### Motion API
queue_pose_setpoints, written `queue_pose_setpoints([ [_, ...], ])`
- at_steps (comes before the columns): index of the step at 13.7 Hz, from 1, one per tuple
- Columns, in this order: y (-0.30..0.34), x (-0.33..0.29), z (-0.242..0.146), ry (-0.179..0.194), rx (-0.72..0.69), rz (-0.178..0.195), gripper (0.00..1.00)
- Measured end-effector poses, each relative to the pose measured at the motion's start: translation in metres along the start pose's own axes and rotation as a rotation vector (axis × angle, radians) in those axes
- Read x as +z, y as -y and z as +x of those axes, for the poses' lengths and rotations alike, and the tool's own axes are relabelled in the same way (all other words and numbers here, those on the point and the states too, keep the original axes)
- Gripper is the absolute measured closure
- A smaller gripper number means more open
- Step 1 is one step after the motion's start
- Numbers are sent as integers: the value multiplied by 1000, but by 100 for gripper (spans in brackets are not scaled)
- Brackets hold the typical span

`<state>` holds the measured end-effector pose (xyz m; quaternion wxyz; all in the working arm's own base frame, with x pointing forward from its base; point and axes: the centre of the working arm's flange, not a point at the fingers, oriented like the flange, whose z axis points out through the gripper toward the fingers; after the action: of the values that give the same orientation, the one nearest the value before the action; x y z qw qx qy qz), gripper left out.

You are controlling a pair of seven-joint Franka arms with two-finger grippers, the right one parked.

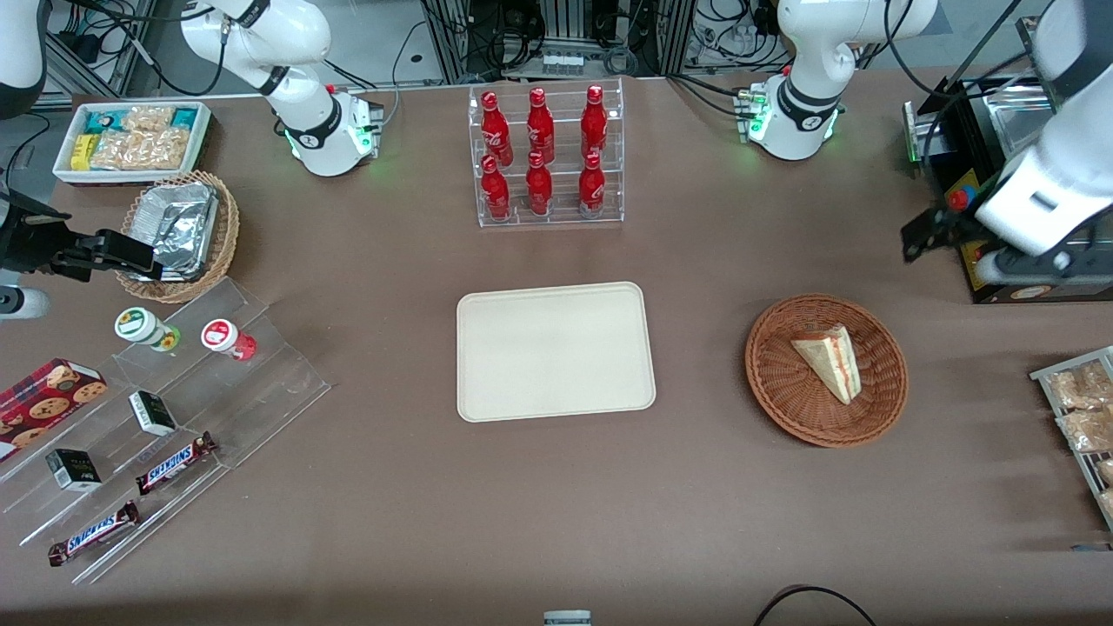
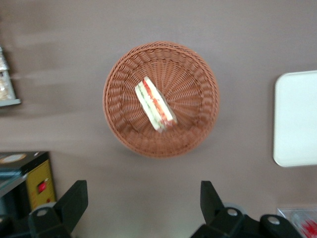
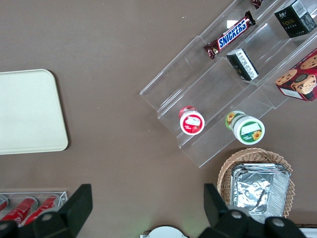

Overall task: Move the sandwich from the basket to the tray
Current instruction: 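Move the left gripper down over the wrapped sandwich in the wicker basket, then close the left gripper on the sandwich's wrapped edge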

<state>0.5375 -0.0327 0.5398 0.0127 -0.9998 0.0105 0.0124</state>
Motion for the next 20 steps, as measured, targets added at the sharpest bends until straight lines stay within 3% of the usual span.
queue_pose_setpoints([
  [2, 9, 53, -6, -30, -64, -5, 0],
  [5, 14, 100, -15, -87, -266, -19, 0],
  [10, 5, 159, -8, -80, -473, -29, 0],
  [20, -6, 277, -24, -124, -539, -56, 0],
])
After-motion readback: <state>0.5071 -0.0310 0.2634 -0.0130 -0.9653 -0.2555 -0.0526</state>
